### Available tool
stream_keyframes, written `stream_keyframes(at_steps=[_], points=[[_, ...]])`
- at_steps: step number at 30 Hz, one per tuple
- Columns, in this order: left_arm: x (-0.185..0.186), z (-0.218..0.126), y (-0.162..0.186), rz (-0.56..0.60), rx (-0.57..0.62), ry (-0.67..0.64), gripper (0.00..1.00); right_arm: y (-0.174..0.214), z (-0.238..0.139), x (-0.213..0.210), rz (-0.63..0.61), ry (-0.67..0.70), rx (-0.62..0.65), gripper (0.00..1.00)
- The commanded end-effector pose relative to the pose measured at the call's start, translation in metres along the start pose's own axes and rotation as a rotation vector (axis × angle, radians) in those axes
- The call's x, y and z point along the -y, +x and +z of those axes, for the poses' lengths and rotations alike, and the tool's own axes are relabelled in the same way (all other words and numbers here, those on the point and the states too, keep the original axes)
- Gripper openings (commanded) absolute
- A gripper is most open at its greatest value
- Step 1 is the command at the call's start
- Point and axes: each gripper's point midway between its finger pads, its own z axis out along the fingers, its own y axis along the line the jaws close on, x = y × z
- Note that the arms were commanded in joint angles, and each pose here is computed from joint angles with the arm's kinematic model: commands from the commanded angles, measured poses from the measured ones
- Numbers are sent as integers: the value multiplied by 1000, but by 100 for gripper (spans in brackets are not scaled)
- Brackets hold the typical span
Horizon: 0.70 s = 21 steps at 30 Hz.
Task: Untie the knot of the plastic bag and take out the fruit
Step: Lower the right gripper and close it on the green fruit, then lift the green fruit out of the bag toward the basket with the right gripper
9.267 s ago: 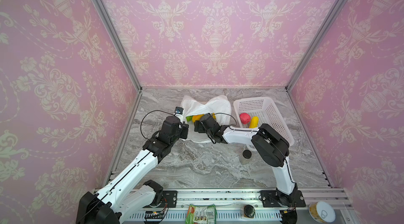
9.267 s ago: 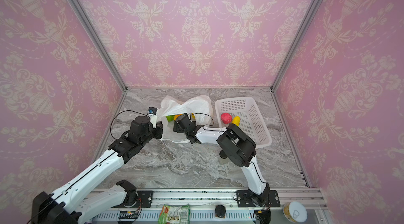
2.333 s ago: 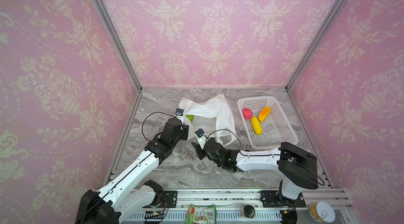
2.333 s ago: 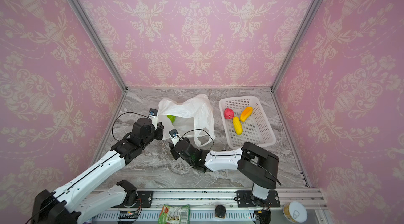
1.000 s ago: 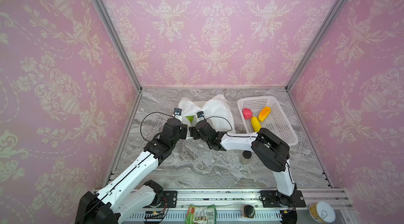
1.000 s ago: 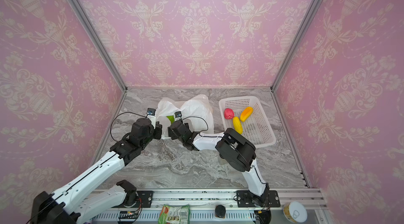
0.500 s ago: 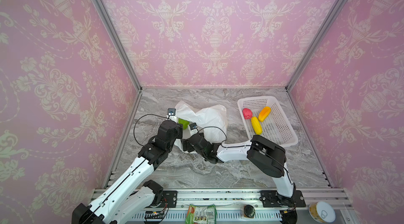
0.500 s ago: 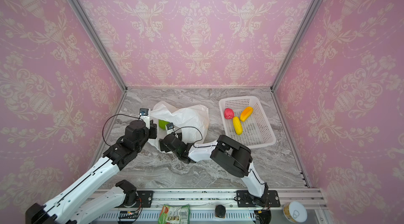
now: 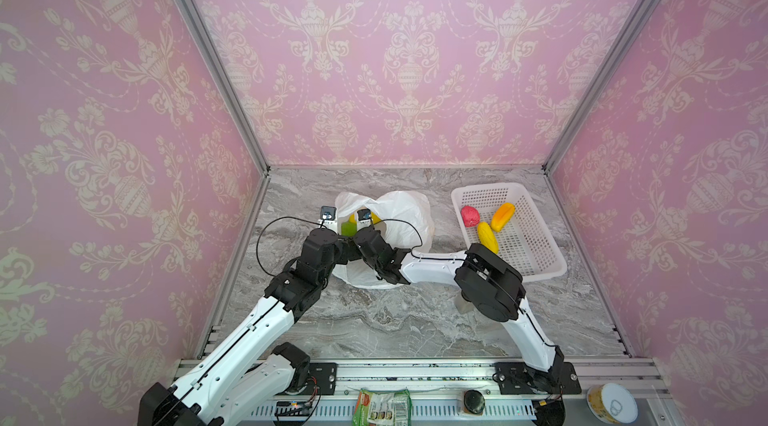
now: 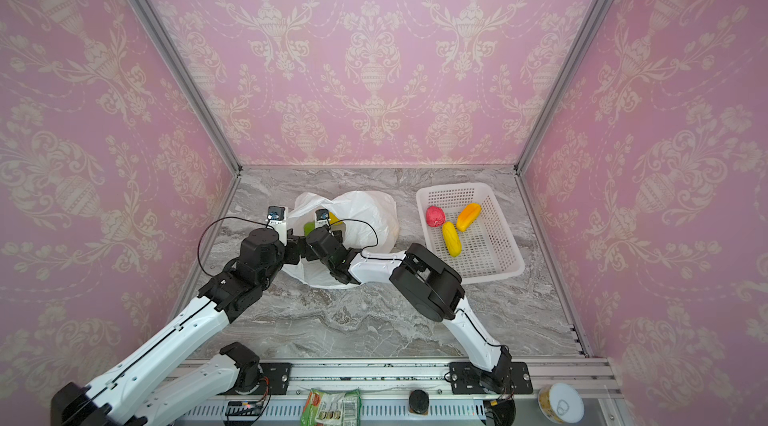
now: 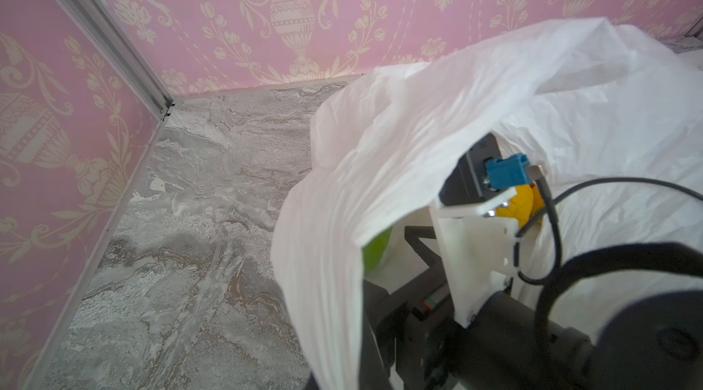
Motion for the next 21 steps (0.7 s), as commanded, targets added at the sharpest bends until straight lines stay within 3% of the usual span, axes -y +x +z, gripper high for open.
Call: stream_keyframes(at_steps=[1,6,12,16,21], points=[[3,2,3,-14,-7,25,0,10,19,16,29,71,-42,95],[5,1,4,-15,-6,38,0,18,40,25,27,100,-56,94],[6,1,3,-15,-4,41,0,20,52,21,-15,45,-74,78],[5,1,3,-15,-5,35,0,10,42,11,-36,-15,-51,64],[4,3,5,-11,-14,24,0,-2,9,-4,-120,-51,-9,53]])
